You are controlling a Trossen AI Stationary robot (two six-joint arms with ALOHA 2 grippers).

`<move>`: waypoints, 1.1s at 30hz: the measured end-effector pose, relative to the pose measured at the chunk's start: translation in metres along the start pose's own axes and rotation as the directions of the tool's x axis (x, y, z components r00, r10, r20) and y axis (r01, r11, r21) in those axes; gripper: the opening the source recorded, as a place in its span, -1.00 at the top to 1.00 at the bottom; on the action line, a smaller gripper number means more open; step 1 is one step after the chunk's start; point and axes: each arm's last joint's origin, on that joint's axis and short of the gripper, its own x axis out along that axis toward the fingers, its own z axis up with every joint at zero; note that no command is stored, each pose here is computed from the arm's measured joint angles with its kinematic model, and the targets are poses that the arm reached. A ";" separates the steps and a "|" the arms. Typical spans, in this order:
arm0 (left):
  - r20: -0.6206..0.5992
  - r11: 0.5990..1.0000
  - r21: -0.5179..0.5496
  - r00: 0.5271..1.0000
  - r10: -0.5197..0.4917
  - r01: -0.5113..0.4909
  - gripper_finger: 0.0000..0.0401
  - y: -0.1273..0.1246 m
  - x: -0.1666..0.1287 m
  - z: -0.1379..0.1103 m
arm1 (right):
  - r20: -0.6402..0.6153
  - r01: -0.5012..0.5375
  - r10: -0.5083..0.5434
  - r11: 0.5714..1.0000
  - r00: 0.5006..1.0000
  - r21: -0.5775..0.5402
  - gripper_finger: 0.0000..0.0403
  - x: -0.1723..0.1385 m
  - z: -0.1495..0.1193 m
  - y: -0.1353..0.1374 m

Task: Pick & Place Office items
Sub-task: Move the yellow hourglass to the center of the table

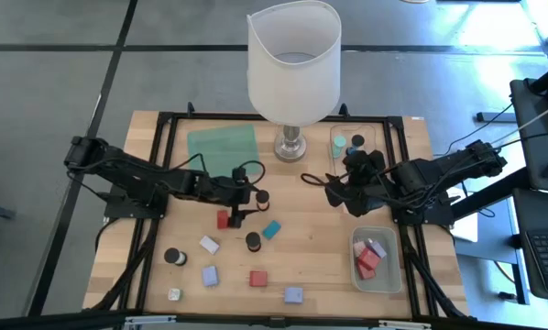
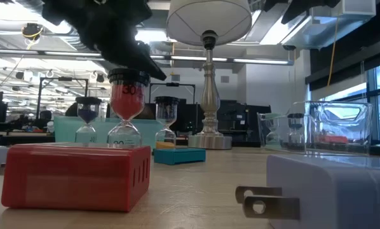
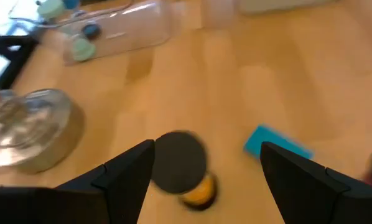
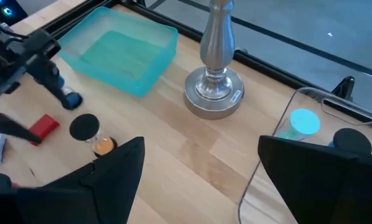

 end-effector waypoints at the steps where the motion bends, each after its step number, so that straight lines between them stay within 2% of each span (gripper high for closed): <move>1: -0.008 1.000 0.018 1.000 0.017 -0.017 -0.45 0.000 0.002 -0.001 | 0.000 0.000 0.000 1.000 1.000 0.000 -0.58 0.000 0.000 0.000; 8: -0.076 0.998 0.069 0.997 0.020 -0.014 -0.45 -0.005 0.019 -0.012 | 0.001 0.003 -0.003 1.000 1.000 0.002 -0.58 0.001 0.001 0.000; 15: -0.090 0.992 0.061 0.989 0.117 -0.112 -0.45 0.003 0.033 -0.017 | 0.002 0.021 -0.021 1.000 1.000 -0.003 -0.58 0.005 0.004 -0.002; 20: -0.043 0.998 0.000 0.997 0.063 -0.063 -0.45 0.005 0.035 -0.014 | 0.003 0.028 -0.028 1.000 1.000 -0.008 -0.58 0.006 0.005 -0.003; 33: -0.040 0.999 0.011 0.999 0.036 -0.036 -0.45 -0.001 0.034 -0.014 | 0.003 0.034 -0.034 0.999 0.999 -0.035 -0.58 0.007 0.006 -0.004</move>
